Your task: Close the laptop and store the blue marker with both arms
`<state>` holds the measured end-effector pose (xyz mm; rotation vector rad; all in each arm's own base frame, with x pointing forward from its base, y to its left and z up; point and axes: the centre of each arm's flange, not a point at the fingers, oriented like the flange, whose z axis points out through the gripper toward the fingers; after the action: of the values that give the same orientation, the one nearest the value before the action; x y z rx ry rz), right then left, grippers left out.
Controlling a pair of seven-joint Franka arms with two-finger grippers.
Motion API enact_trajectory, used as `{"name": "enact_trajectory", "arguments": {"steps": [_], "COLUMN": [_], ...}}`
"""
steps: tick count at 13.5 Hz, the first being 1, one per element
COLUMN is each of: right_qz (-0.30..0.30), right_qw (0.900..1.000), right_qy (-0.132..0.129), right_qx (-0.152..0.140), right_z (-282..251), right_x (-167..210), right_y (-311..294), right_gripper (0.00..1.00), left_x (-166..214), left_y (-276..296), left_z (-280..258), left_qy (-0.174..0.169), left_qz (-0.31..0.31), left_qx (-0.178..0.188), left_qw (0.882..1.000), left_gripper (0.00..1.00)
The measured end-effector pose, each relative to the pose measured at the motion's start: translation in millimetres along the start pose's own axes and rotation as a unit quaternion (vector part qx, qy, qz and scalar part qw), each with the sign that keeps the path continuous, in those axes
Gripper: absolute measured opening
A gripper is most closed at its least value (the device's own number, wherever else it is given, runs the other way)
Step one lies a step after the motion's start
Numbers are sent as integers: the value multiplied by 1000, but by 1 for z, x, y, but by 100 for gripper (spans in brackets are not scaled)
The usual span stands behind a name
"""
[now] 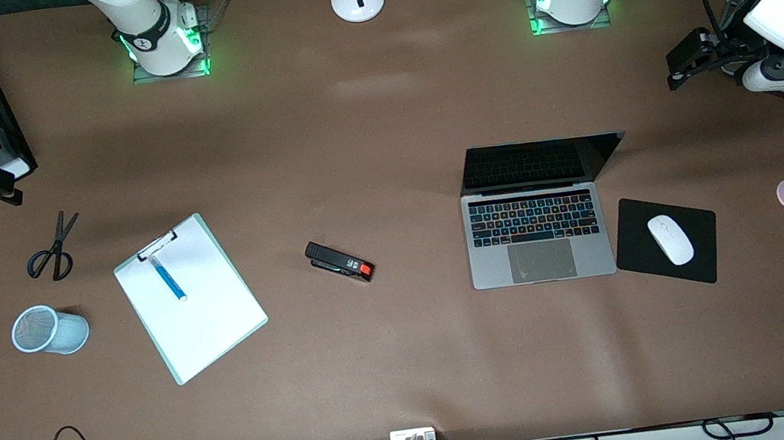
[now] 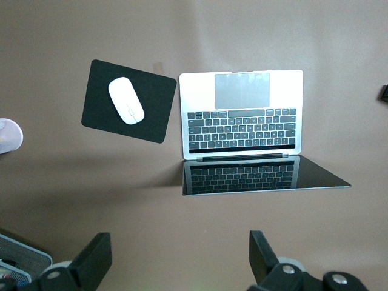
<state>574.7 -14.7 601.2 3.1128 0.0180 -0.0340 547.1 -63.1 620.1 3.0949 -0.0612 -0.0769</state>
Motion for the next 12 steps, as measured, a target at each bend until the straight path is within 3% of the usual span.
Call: {"name": "enact_trajectory", "arguments": {"steps": [8, 12], "right_qz": [1, 1], "right_qw": [1000, 1000], "right_qy": [-5, -6], "right_qx": [1, 1], "right_z": [-1, -1], "right_x": [-3, -3], "right_y": [0, 1], "right_gripper": [100, 100], "left_x": [0, -5], "left_y": [-6, -6], "left_z": [-6, 2], "left_qy": [6, -27], "left_qz": [-5, -5], "left_qx": [4, 6], "left_qw": [1000, 1000], "left_gripper": [100, 100]}}
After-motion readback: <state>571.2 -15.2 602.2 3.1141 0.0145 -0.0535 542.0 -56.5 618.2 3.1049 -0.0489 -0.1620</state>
